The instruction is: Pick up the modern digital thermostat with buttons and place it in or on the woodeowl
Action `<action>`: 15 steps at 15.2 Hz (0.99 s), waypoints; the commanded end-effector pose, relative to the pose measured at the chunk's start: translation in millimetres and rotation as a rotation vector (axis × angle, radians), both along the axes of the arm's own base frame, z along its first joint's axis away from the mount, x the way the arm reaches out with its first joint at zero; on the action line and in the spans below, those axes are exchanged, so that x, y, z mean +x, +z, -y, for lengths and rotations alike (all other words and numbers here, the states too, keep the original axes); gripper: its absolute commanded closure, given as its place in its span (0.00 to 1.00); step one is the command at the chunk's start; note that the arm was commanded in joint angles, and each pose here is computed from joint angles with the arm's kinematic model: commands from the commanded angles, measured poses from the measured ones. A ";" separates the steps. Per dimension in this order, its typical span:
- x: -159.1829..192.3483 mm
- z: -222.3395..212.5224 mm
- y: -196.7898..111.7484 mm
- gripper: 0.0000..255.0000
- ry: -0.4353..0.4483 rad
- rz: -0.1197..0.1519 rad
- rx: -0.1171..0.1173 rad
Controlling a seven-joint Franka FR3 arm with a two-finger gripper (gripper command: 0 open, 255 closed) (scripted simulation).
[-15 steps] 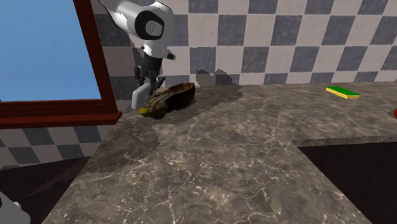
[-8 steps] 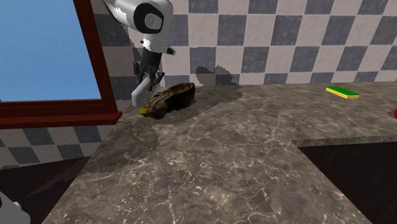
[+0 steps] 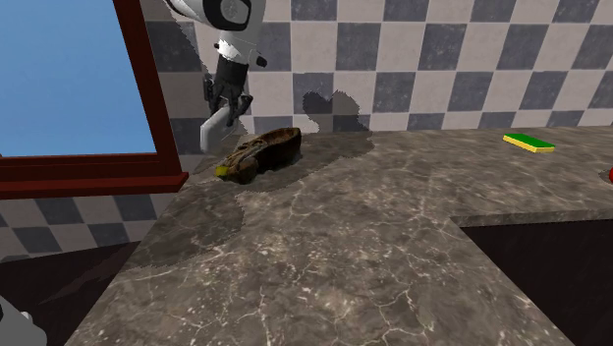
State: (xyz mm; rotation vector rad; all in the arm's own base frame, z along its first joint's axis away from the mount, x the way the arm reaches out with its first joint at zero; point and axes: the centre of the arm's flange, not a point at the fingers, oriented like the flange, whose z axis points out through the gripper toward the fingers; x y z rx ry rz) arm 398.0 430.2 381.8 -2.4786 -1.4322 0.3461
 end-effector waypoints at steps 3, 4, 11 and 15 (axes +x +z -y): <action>-0.4 0.1 21.4 1.00 0.000 0.000 0.000; -0.4 0.1 26.6 1.00 0.000 0.000 0.000; -0.4 0.1 63.6 1.00 0.000 0.000 0.000; -0.4 0.1 84.7 1.00 0.000 0.000 0.000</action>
